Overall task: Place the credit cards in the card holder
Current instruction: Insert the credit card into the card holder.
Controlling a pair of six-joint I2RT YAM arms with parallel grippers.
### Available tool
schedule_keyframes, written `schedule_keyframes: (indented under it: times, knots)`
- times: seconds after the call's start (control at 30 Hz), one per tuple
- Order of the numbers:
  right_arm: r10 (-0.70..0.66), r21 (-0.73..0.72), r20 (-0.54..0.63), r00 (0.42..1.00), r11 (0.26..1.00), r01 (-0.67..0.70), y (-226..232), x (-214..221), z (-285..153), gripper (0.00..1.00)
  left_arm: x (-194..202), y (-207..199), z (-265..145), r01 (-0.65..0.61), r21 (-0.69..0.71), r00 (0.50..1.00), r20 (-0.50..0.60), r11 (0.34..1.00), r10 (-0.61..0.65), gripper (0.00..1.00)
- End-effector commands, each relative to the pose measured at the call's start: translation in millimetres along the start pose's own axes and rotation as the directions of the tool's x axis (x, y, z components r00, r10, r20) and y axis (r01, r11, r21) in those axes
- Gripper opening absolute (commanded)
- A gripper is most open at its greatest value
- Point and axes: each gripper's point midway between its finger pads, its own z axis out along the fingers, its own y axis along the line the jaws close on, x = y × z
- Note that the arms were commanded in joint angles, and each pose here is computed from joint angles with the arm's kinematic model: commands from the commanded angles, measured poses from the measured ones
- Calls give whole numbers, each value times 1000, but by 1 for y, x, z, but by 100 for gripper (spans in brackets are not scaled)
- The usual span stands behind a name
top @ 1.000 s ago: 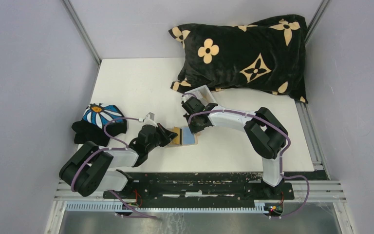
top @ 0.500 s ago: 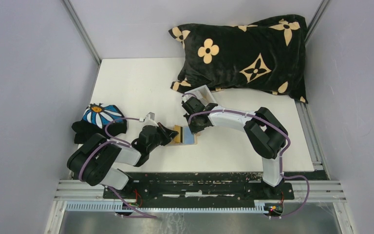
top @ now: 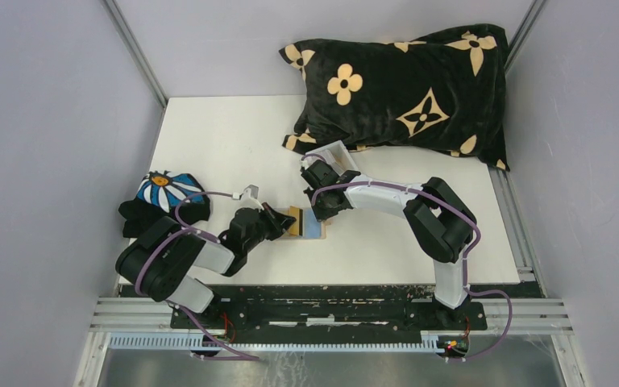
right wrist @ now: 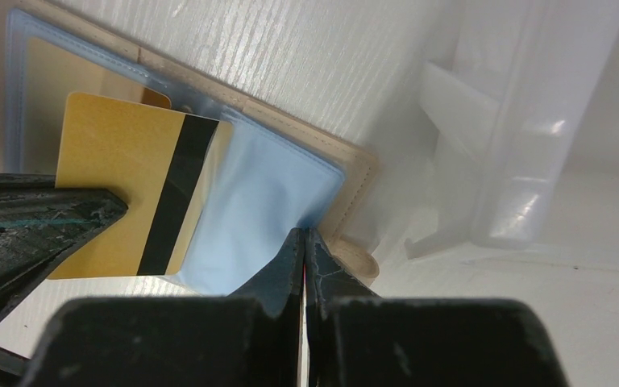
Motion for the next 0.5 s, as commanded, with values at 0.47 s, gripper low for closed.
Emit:
schedule_keyframes:
  times: [0.47]
  knots:
    - [-28, 78, -119, 992, 996, 38, -21, 40, 16, 1, 1, -2, 2, -147, 72, 987, -58, 987, 151, 3]
